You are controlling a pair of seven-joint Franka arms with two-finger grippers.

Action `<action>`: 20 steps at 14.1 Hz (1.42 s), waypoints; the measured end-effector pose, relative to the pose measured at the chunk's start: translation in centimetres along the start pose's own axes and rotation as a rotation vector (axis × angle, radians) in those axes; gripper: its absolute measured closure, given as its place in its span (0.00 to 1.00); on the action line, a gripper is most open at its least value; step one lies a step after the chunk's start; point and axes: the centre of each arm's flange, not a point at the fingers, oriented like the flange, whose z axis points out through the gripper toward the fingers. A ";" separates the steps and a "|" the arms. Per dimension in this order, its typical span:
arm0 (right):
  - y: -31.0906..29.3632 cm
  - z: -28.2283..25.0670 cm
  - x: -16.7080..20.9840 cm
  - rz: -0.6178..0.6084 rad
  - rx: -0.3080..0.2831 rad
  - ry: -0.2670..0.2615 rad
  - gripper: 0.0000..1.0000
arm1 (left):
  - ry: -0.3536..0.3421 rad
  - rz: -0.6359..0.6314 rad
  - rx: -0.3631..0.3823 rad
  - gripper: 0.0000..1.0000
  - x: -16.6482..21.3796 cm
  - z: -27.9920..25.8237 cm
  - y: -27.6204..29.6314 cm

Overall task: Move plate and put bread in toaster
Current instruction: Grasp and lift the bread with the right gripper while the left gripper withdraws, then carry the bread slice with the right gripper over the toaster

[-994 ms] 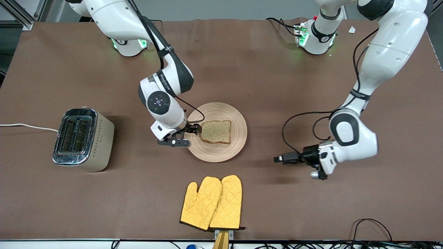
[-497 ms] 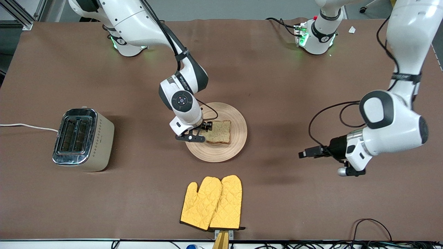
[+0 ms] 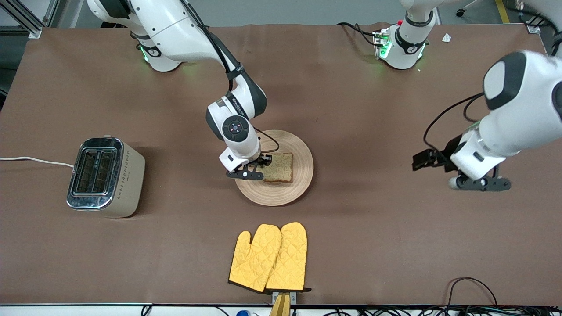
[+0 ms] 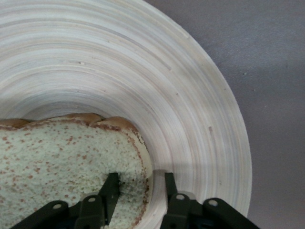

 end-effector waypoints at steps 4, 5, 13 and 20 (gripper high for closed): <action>-0.4 -0.1 -0.1 0.016 0.007 0.008 0.85 | 0.046 0.022 0.091 0.00 -2.9 -6.8 1.0; -0.4 -0.2 -0.1 0.019 0.007 0.009 0.92 | 0.062 0.034 0.106 0.00 -3.8 -8.1 1.8; -0.4 -4.1 1.9 0.038 -0.033 -0.020 0.96 | -0.016 0.010 0.191 0.00 -8.9 -12.3 1.5; 4.4 -17.8 4.9 0.011 -0.242 0.068 0.96 | -0.052 -0.053 0.135 0.00 -10.1 -12.3 -1.2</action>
